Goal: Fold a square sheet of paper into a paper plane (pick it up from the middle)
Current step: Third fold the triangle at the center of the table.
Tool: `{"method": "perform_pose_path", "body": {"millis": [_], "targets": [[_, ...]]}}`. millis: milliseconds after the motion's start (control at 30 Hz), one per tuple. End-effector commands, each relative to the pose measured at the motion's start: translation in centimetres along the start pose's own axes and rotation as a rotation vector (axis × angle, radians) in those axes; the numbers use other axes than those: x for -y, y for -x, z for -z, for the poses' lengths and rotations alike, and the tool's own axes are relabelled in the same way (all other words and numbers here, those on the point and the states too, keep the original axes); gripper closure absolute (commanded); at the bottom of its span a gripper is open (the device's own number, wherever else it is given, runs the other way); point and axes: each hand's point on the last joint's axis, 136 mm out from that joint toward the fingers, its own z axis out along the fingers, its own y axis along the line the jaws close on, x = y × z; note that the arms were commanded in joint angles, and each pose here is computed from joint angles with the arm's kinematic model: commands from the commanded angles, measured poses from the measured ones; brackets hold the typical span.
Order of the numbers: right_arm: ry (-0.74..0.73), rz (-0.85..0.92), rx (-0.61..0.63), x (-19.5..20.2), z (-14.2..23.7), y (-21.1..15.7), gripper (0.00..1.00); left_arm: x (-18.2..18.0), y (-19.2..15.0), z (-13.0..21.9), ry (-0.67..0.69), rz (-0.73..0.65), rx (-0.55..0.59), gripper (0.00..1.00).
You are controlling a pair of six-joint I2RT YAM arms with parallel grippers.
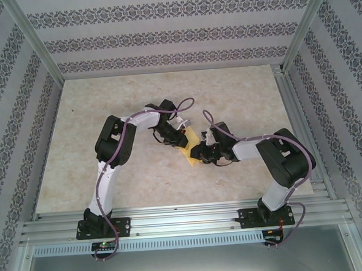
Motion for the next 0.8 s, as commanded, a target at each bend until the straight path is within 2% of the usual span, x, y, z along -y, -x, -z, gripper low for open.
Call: {"method": "perform_pose_path", "body": {"millis": [0, 300, 767], "targets": [[0.029, 0.042, 0.009, -1.6, 0.9, -0.5, 0.76, -1.6, -0.7, 1.0, 0.068, 0.018, -0.003, 1.0], [-0.016, 0.022, -0.021, -0.3, -0.3, -1.3, 0.81, -1.7, -0.8, 1.1, 0.069, 0.021, -0.006, 1.0], [-0.049, -0.018, -0.078, 1.7, -1.9, -2.8, 0.81, -1.8, -0.7, 1.2, 0.073, 0.023, -0.004, 1.0]]}}
